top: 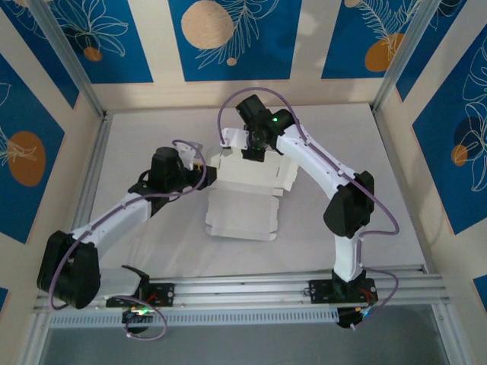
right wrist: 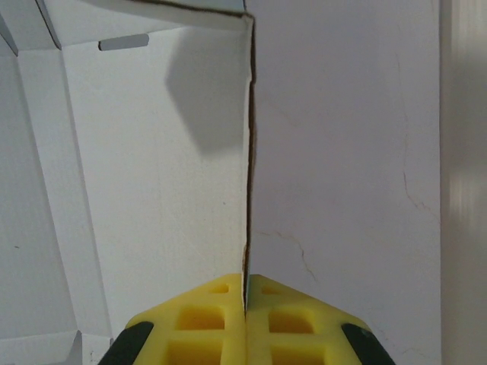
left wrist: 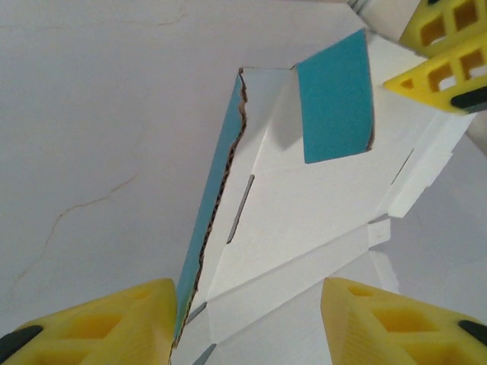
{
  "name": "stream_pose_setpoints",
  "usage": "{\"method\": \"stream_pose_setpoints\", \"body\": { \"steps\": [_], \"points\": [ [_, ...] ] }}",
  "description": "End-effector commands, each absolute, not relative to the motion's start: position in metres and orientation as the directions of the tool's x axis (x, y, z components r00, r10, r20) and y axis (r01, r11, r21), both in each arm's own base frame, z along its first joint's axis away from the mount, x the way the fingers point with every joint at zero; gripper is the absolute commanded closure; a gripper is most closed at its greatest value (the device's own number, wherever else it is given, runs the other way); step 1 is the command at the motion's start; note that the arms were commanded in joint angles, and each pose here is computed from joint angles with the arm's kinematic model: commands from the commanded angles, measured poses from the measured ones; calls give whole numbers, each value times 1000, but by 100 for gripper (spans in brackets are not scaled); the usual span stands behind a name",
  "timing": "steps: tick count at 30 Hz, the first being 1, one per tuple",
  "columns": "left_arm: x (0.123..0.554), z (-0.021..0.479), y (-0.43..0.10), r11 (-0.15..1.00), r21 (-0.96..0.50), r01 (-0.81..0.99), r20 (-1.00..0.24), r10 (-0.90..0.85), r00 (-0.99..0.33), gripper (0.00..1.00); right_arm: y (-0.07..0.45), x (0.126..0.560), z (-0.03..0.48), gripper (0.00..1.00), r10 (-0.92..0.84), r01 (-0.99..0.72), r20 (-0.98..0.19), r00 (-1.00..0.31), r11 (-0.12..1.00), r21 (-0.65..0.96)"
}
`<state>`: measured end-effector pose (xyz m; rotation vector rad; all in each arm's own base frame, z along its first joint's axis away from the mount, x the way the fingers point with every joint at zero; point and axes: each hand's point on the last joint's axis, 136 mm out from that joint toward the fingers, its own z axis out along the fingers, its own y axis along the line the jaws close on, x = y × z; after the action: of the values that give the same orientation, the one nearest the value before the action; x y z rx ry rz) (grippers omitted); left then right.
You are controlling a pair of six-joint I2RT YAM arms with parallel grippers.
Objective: Fold the paper box
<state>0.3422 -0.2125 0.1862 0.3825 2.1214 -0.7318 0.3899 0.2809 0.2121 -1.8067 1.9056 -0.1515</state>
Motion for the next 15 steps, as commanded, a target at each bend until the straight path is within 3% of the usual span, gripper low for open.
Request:
{"method": "stream_pose_setpoints", "body": {
  "steps": [1, 9, 15],
  "points": [
    [340, 171, -211, 794, -314, 520, -768, 110, -631, 43, 291, 384, 231, 100, -939, -903, -341, 33, 119, -412],
    [352, 152, -222, 796, -381, 470, -671, 112, -733, 43, 291, 375, 245, 100, -927, -903, -372, 51, 116, -414],
    [356, 156, -212, 812, -377, 445, -667, 95, -739, 43, 286, 372, 248, 100, -928, -898, -367, 58, 112, -426]
  ]
}}
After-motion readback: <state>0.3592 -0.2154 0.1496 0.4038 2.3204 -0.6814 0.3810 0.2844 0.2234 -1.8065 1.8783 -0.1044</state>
